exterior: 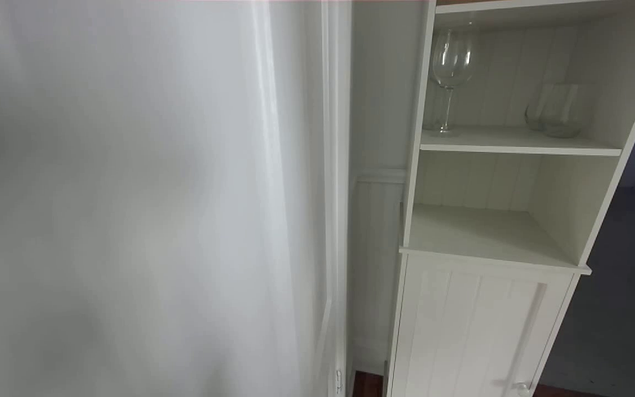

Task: Pick up the yellow plastic cup and put it on the middle white shelf

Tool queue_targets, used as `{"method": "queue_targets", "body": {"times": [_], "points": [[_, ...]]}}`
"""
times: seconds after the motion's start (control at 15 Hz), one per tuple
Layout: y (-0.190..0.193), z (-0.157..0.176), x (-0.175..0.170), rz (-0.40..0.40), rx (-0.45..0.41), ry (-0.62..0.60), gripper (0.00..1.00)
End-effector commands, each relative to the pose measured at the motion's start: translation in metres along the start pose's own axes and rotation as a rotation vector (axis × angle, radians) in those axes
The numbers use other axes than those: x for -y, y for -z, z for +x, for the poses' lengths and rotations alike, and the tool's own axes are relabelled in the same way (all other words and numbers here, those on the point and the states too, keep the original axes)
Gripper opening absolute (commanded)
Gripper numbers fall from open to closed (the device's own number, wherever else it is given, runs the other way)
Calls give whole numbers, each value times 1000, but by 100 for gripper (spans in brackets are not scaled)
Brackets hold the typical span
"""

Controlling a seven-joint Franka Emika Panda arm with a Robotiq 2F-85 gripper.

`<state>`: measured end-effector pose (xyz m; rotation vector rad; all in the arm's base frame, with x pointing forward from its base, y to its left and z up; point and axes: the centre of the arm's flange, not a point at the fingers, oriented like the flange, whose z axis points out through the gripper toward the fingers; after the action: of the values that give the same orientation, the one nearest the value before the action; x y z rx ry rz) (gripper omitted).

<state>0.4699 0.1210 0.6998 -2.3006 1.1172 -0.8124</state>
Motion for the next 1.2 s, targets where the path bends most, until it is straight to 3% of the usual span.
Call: {"method": "queue_targets", "body": {"times": [0.0, 0.6, 0.87, 1.13], "points": [[13, -7, -10, 19, -29, 77, 1], [82, -39, -29, -6, 62, 587, 1], [85, -60, -49, -50, 215, 771, 1], [53, -80, -84, -109, 380, 877, 1]]}}
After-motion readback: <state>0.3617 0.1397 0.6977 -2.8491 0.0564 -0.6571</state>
